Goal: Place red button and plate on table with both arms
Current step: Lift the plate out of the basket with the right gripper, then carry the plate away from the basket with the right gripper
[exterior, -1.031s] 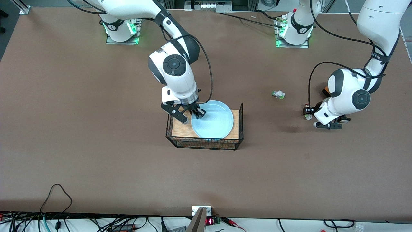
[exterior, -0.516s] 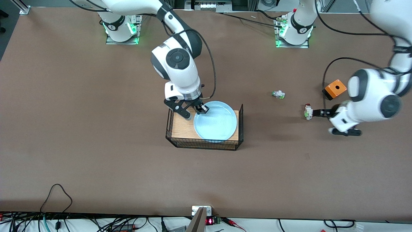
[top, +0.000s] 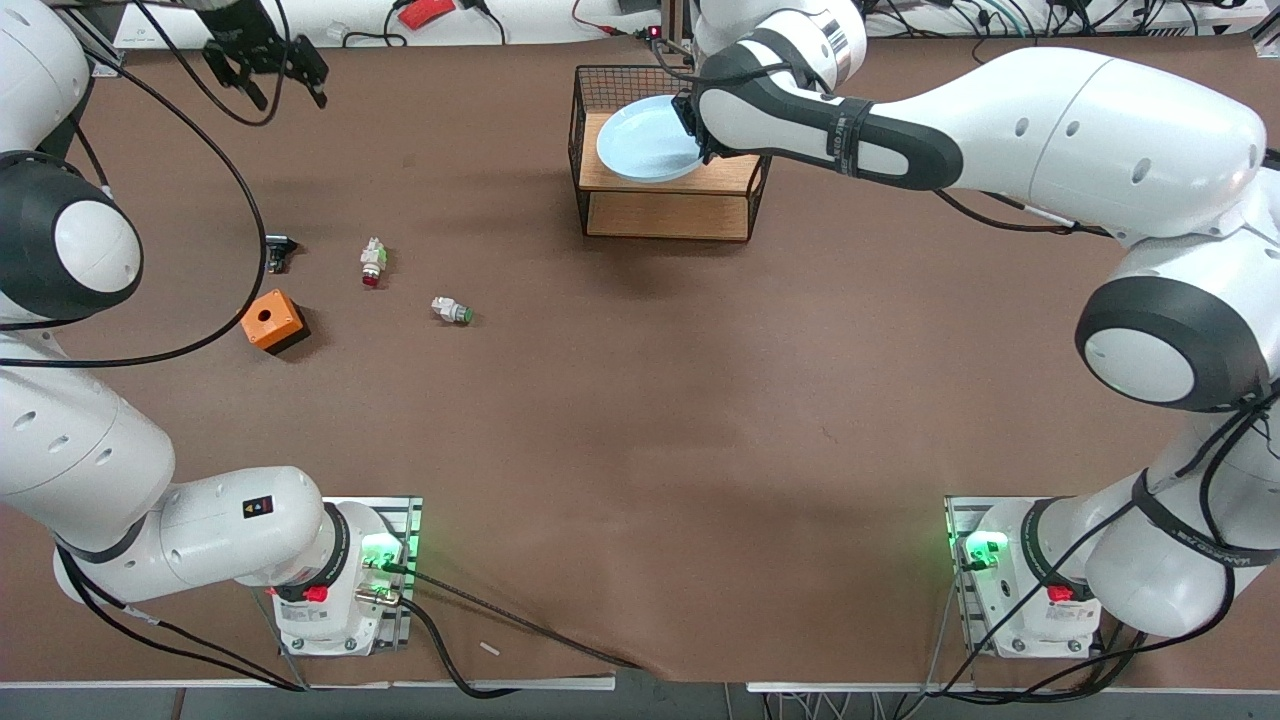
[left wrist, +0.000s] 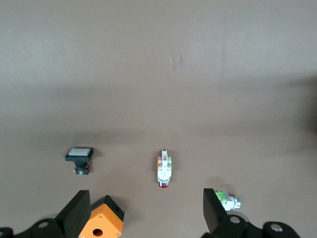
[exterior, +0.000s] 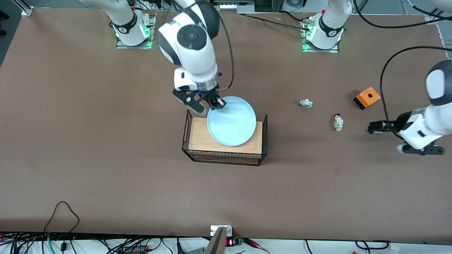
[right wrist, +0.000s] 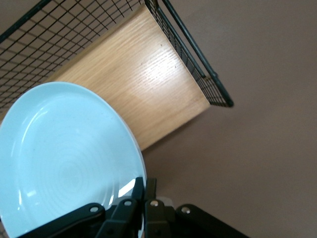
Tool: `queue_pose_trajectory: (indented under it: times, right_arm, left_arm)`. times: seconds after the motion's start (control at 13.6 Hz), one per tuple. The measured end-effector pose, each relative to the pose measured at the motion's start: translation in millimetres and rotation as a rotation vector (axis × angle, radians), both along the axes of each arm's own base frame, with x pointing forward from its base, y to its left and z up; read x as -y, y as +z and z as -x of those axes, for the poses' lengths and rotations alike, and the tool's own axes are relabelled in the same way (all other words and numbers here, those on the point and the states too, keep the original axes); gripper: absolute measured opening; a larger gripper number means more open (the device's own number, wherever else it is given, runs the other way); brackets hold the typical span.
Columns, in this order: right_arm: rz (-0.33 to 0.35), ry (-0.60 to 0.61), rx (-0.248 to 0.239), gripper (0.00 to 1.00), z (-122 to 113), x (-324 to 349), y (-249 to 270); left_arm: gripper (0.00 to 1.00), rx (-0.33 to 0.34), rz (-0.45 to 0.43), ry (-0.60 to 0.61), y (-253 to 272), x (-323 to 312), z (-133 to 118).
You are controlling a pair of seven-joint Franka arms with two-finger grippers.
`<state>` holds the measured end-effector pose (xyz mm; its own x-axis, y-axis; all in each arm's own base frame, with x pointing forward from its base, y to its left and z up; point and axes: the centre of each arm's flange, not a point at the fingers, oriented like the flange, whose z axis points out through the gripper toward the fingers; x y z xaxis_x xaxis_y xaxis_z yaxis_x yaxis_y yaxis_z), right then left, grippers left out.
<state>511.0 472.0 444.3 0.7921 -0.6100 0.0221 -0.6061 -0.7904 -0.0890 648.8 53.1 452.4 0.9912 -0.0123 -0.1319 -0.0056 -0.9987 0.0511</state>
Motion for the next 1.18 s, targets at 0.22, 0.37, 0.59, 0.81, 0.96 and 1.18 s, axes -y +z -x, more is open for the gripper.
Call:
queue_pose_trajectory:
  times: [0.22,0.37,0.59,0.81,0.96,1.18]
  right_arm:
    - [0.016,0.017,-0.008,0.03,20.1,2.1,34.6]
    - [0.027,0.020,-0.013,0.03,30.9,12.6,64.2]
    - [0.051,0.084,-0.020,0.03,39.6,33.6,96.8]
    - [0.069,0.169,-0.023,0.03,17.6,77.7,112.7]
    - [0.051,0.238,-0.047,0.03,-9.4,123.3,118.2]
    - [-0.073,0.317,-0.102,0.03,-61.5,234.6,121.6]
  left_arm:
    - [1.00,0.050,-0.017,0.038,37.4,15.3,-0.6]
    - [1.00,0.047,-0.043,0.054,50.9,34.4,5.1]
    - [1.00,0.060,-0.082,0.048,63.1,54.8,9.3]
    - [1.00,0.075,-0.089,0.047,65.8,58.2,8.3]
    - [1.00,0.093,-0.091,0.075,69.6,40.7,7.5]
    - [1.00,0.127,-0.090,0.126,93.8,7.9,16.6]
